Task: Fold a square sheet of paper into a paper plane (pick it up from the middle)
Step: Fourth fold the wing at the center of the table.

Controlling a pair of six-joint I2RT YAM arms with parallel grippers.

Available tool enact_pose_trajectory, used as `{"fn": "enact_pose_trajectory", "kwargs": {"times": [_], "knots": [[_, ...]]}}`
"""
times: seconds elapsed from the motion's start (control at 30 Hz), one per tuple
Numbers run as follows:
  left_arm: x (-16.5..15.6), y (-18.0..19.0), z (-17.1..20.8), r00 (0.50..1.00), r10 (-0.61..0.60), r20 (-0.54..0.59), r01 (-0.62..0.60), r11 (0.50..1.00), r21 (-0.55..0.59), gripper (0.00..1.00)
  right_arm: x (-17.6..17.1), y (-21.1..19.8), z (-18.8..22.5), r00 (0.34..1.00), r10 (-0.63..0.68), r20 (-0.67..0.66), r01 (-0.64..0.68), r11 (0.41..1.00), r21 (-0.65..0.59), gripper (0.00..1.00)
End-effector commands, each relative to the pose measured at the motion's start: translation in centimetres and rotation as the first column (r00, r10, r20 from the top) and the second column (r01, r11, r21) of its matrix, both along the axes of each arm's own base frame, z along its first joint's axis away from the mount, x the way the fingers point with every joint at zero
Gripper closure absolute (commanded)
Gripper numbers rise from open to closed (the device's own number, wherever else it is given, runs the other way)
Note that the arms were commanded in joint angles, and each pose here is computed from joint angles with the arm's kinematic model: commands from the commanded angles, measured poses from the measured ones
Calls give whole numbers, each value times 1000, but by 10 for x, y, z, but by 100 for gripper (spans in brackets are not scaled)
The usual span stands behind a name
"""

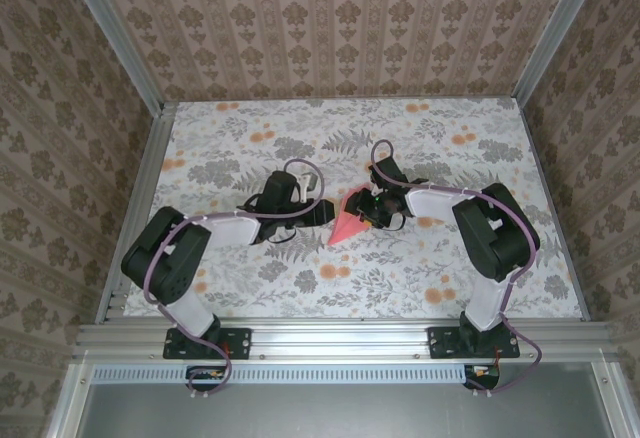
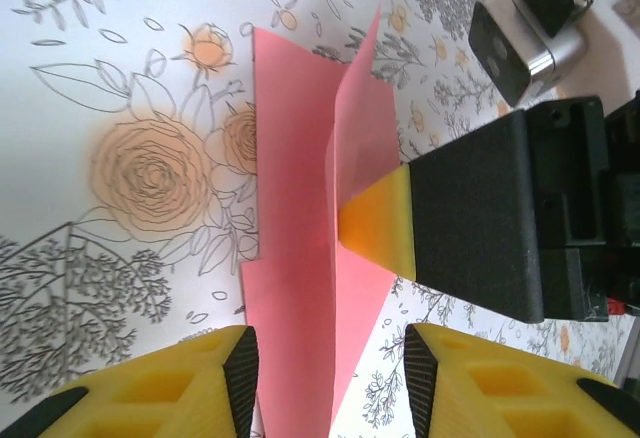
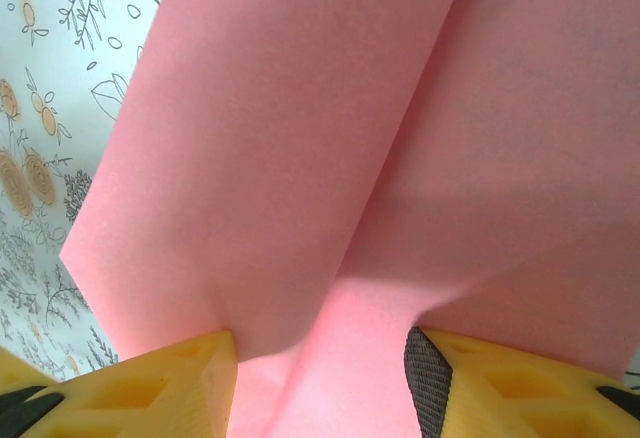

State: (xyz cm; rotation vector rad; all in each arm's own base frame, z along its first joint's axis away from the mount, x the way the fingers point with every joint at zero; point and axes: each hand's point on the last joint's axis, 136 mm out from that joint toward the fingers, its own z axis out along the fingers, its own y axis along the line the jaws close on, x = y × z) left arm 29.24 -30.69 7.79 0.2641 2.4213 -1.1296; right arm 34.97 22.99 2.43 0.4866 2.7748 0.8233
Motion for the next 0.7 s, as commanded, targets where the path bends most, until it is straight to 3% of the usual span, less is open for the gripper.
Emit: {"fn": "enact_pose_trajectory", "kwargs": {"times": [0.0,0.27,0.67], "knots": [[-2,7,-3,998,39,-39,-39,999,8,56,-19,-28,-34,994,-35,-102,19,987,-158,47],[-4,-11,0,999,-14,-50,12,999,-49,65,-23,-39,-36,989,-63,-132,31,972,-231,53],[-17,-45,7,989,-142,-29,138,985,-106,71,-26,-40,-43,982,-84,-169,37,964,-263,52]]}}
